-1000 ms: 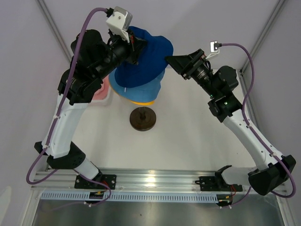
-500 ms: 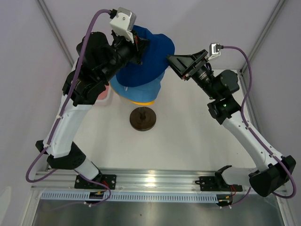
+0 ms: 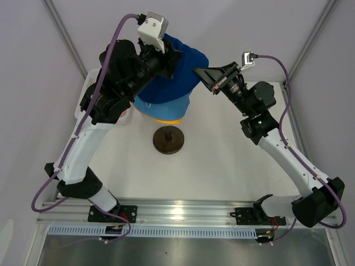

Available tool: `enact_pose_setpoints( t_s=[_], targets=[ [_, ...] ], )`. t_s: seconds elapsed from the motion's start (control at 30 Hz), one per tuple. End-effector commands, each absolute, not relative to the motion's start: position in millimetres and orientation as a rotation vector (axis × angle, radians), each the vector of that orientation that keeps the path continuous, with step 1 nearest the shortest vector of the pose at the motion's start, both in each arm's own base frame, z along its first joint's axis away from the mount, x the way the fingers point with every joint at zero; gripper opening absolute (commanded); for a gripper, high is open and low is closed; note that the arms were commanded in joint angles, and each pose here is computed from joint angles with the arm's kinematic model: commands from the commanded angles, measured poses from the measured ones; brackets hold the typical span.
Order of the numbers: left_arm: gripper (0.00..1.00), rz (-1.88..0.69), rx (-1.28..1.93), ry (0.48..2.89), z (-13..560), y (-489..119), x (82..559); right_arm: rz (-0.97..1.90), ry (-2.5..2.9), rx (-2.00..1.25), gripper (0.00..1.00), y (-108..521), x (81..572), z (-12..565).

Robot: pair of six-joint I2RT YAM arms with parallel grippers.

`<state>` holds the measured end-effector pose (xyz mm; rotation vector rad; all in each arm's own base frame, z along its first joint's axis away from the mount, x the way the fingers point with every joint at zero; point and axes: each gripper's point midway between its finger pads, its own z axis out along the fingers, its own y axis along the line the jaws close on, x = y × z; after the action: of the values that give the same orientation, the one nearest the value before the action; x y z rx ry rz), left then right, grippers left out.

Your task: Stack the hats

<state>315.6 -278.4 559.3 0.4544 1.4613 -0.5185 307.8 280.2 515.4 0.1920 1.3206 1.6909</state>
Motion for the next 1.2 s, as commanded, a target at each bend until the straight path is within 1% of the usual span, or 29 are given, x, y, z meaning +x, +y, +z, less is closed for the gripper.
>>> enact_pose_setpoints(
  t_s=[0.0,0.03,0.07,0.1,0.13,0.17,0.2,0.23,0.27,0.3,0.37,0.4,0.43,0.47,0.6,0.67,0.77,0.8,0.87,1.0,1.13,1.17],
  targets=[
    [0.32,-0.474,0.393,1.459,564,-264,315,1.649,1.268,0.171,0.00,275,306,535],
    [0.37,-0.452,0.359,1.463,565,-256,316,1.635,1.267,0.174,0.00,272,306,535],
    [0.48,-0.452,0.323,1.440,576,-243,307,1.626,1.278,0.182,0.00,270,308,531],
    [0.56,-0.439,0.302,1.451,570,-238,309,1.622,1.298,0.207,0.00,266,314,522],
    [0.61,-0.447,0.265,1.448,573,-230,306,1.628,1.306,0.217,0.00,264,315,517],
    [0.72,-0.442,0.216,1.435,579,-218,303,1.637,1.306,0.220,0.00,263,316,514],
    [0.77,-0.447,0.175,1.419,582,-198,294,1.651,1.324,0.212,0.00,264,315,508],
    [0.80,-0.485,0.128,1.414,579,-194,294,1.648,1.342,0.220,0.00,263,319,501],
    [0.80,-0.482,0.096,1.431,567,-184,299,1.640,1.364,0.224,0.00,262,321,494],
    [0.81,-0.524,0.040,1.369,584,-160,280,1.635,1.381,0.214,0.00,263,322,489],
    [0.82,-0.582,-0.052,1.372,566,-150,282,1.620,1.409,0.214,0.00,262,324,478],
    [0.81,-0.579,-0.107,1.350,566,-133,282,1.623,1.401,0.194,0.00,260,319,478],
    [0.81,-0.627,-0.170,1.306,573,-119,268,1.619,1.397,0.184,0.00,259,317,477],
    [0.80,-0.611,-0.204,1.345,549,-117,277,1.599,1.413,0.176,0.00,258,318,467],
    [0.79,-0.636,-0.316,1.363,524,-98,286,1.569,1.455,0.181,0.00,256,315,448],
    [0.77,-0.716,-0.325,1.389,514,-107,290,1.570,1.453,0.191,0.00,254,313,443],
    [0.67,-0.788,-0.344,1.422,501,-113,307,1.575,1.462,0.196,0.00,254,311,432],
    [0.66,-0.813,-0.346,1.435,498,-115,310,1.582,1.465,0.191,0.00,254,309,430],
    [0.66,-0.896,-0.325,1.467,493,-128,313,1.582,1.476,0.198,0.00,254,308,423],
    [0.66,-0.959,-0.322,1.512,479,-141,326,1.553,1.491,0.227,0.00,250,311,412],
    [0.68,-0.995,-0.347,1.549,469,-147,333,1.546,1.515,0.237,0.00,252,314,402],
    [0.70,-0.995,-0.353,1.563,463,-148,335,1.546,1.517,0.236,0.00,252,314,401]
  ],
)
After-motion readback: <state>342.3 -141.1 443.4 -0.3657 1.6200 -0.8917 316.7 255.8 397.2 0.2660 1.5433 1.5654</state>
